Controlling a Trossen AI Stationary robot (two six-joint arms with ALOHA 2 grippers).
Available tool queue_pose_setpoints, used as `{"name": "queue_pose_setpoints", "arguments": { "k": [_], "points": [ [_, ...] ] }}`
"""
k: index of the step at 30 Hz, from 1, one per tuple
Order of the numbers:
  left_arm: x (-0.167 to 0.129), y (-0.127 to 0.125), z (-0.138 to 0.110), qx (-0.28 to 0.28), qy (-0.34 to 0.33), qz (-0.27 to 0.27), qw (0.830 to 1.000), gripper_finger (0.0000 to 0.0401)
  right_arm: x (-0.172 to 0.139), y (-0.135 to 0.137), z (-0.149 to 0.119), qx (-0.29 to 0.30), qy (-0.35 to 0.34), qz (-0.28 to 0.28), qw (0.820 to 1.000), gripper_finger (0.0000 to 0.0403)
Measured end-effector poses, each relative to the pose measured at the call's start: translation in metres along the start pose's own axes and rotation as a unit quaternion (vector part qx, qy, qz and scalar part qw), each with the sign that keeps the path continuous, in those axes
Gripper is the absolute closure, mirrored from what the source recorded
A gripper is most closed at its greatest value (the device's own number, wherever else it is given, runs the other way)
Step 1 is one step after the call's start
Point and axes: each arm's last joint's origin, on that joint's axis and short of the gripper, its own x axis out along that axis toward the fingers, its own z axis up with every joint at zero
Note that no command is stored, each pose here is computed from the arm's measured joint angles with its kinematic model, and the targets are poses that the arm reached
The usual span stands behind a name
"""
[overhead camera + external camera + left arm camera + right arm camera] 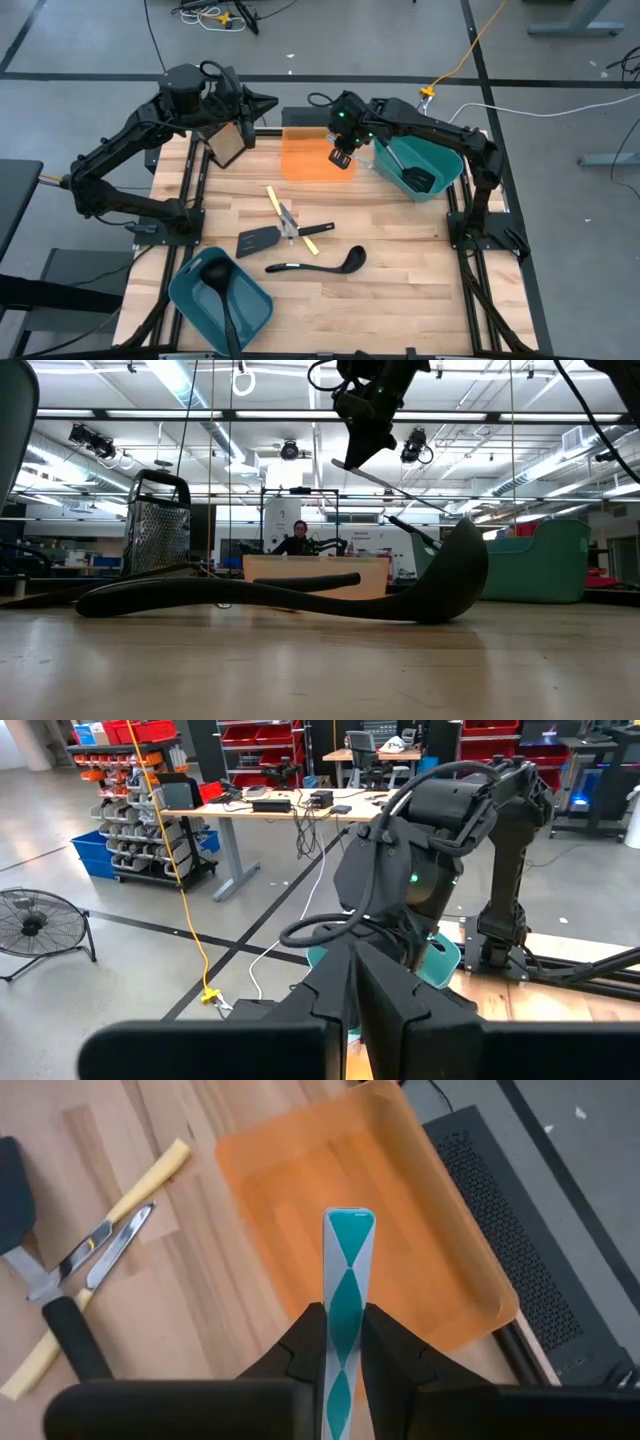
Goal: Pick & Place Kitchen Items
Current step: Put the blue knife into the orange bin
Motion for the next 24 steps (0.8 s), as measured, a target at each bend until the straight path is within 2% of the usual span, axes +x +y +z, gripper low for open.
{"name": "queue_pose_setpoints", "arguments": {
  "k": [14,24],
  "points": [
    [0.0,0.0,0.0,0.0,0.0,0.0,1.0,0.0379,-0.015,-0.028,0.01,-0.009,-0.031,-0.02,0.999,0.0355],
    [0.0,0.0,0.0,0.0,0.0,0.0,1.0,0.0379,-0.022,-0.034,0.025,-0.012,-0.104,-0.03,0.994,0.0355]
  ]
}}
